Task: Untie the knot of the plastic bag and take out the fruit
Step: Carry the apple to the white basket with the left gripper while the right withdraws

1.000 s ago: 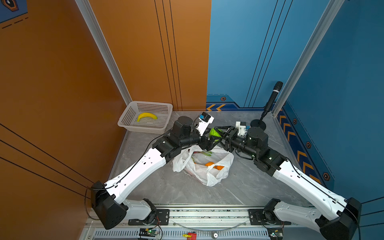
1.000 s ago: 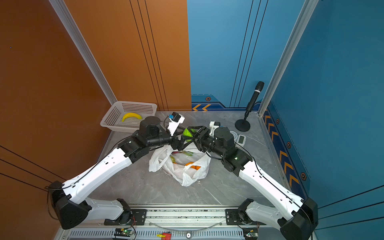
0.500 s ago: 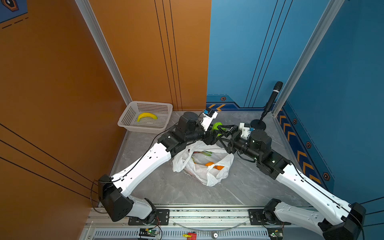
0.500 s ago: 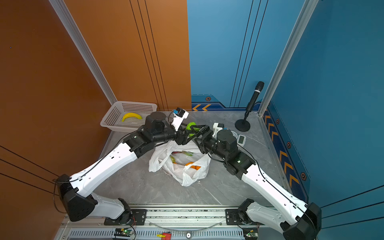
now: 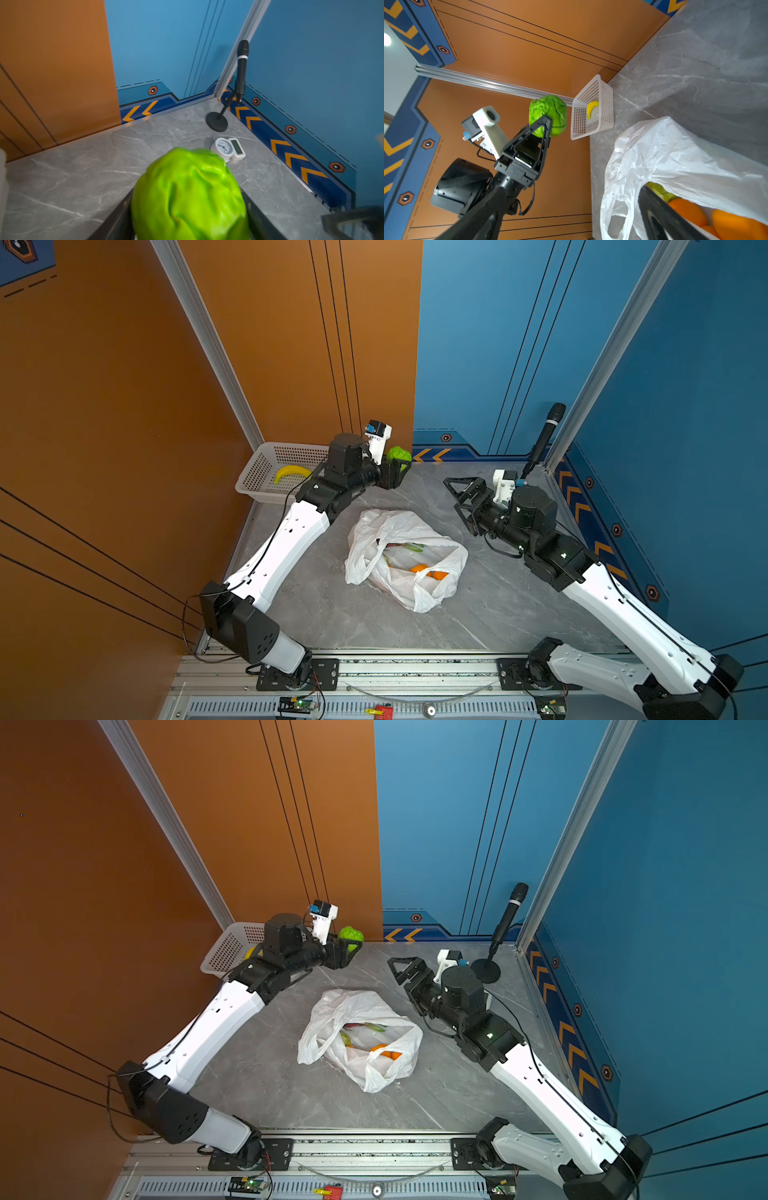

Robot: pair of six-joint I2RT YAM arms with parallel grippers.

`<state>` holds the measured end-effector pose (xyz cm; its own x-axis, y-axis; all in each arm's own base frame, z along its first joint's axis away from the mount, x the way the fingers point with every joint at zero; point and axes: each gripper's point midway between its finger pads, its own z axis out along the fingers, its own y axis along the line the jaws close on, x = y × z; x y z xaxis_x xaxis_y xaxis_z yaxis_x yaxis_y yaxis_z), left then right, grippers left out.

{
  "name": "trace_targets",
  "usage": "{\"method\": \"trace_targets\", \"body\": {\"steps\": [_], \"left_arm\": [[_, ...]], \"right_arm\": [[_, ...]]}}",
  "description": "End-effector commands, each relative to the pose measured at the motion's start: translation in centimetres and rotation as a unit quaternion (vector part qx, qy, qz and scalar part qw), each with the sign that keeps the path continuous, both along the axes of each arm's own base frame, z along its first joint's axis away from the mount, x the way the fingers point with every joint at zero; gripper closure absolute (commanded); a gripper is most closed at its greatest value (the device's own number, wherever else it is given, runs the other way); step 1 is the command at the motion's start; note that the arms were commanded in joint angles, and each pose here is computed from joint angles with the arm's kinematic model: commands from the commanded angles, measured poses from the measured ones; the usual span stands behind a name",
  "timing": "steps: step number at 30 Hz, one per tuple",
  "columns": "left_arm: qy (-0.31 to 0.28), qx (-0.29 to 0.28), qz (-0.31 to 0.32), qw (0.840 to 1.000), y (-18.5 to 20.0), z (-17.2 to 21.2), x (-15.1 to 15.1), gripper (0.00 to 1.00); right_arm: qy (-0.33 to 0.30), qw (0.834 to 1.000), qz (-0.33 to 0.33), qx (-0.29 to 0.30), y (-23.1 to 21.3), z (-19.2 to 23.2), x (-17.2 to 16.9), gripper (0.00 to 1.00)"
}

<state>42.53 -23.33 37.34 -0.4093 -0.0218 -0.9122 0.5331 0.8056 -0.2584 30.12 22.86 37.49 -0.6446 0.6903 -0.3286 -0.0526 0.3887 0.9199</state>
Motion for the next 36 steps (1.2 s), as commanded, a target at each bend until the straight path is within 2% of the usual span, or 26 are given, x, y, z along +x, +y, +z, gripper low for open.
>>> {"method": "trace_targets", "body": {"steps": [1,4,8,11,17,24,29,36], "left_arm": [[0.027,0.015,0.06,0.998,3.6,-0.8,3.3,0.52],[0.051,0.034,0.106,0.992,6.6,-2.4,6.5,0.52],[0.087,0.062,0.166,0.98,10.8,-5.4,10.4,0.52],[0.113,0.054,0.201,0.972,13.5,-7.5,13.2,0.52],[0.162,0.008,0.262,0.951,18.5,-11.4,18.3,0.52],[0.208,-0.067,0.328,0.919,24.2,-16.1,22.1,0.53],[0.233,-0.106,0.333,0.908,25.6,-19.6,24.1,0.55],[0.271,-0.164,0.313,0.895,25.0,-25.0,26.1,0.54]], "right_arm": [[-0.012,0.995,-0.004,-0.097,-0.5,-1.2,1.1,0.01],[-0.014,0.992,0.0,-0.128,0.0,-1.5,2.3,0.01],[-0.005,0.99,0.015,-0.138,0.8,-1.9,4.1,0.01],[0.006,0.99,0.025,-0.139,1.2,-2.3,5.3,0.02],[0.016,0.987,0.047,-0.152,2.2,-3.4,7.6,0.02],[0.023,0.98,0.085,-0.176,4.1,-4.2,10.0,0.03],[0.019,0.976,0.121,-0.181,6.4,-4.3,11.8,0.03],[0.035,0.976,0.129,-0.174,7.7,-4.8,13.6,0.04]]}}
